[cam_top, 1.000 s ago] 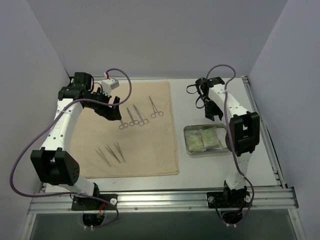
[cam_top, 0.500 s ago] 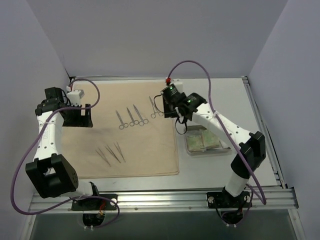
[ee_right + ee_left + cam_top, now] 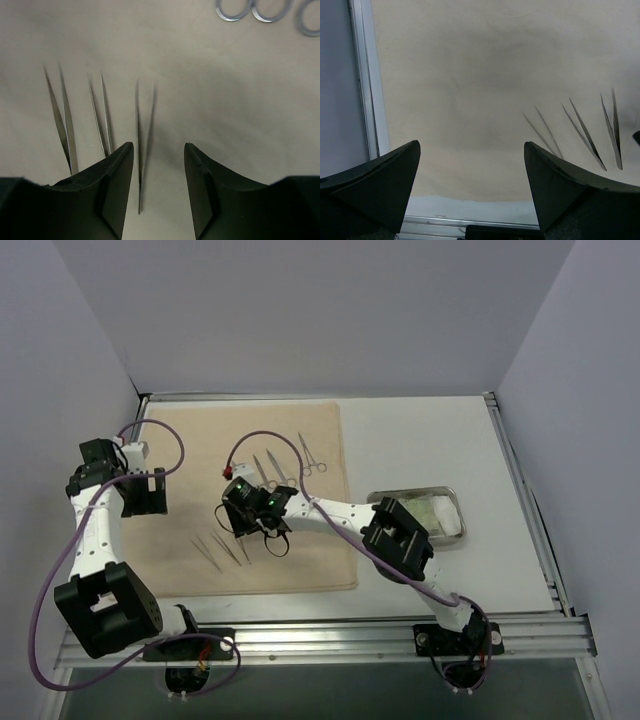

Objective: Prepare the surgical pack

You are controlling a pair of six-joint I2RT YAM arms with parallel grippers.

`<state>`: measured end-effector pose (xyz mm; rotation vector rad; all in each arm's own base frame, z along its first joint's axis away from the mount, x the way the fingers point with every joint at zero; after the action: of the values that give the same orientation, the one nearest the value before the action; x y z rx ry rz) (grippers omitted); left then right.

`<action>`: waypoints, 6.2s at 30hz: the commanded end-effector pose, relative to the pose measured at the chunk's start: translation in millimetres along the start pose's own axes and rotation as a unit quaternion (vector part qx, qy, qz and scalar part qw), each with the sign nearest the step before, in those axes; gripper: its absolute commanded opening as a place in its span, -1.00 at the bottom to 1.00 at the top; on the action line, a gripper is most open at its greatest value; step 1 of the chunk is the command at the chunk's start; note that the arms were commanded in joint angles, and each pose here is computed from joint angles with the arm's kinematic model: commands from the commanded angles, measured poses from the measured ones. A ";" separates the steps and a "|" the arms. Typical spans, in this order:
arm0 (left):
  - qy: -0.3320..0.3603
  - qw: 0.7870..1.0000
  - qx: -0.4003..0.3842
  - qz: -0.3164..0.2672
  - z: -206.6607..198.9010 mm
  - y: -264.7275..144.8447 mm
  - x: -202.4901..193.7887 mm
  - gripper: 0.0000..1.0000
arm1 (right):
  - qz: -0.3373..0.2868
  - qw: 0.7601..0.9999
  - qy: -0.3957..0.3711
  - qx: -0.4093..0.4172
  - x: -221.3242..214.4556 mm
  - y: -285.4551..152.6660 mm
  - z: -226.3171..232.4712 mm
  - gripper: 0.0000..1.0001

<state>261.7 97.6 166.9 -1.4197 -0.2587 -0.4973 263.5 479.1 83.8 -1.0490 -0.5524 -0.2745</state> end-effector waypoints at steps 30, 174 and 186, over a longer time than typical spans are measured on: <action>-0.009 0.999 -0.021 -0.049 14.5 5.7 8.9 0.88 | 0.049 0.996 -0.066 -0.034 -50.3 23.6 11.5 -0.93; 0.029 0.998 -0.042 -0.029 9.9 3.4 -8.1 0.91 | 0.029 0.987 -0.158 0.023 -61.7 26.5 47.6 -0.33; 0.034 0.998 -0.045 -0.029 10.4 7.2 -8.8 0.91 | 0.030 0.985 -0.169 0.019 -53.0 22.1 50.6 -1.00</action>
<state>251.1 106.9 152.4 -1.5059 -0.2024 -0.5531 211.1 533.6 41.5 -1.0697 -0.8142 -0.0321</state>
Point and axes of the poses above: each gripper's point midway between its finger pads, its own y axis out along the fingers, its own z axis along the line the jaws close on, x = y × z, the point moved 3 cm from there along -y, back along the fingers, and after that the axes turned 15 degrees about y, right-handed, at the moved point
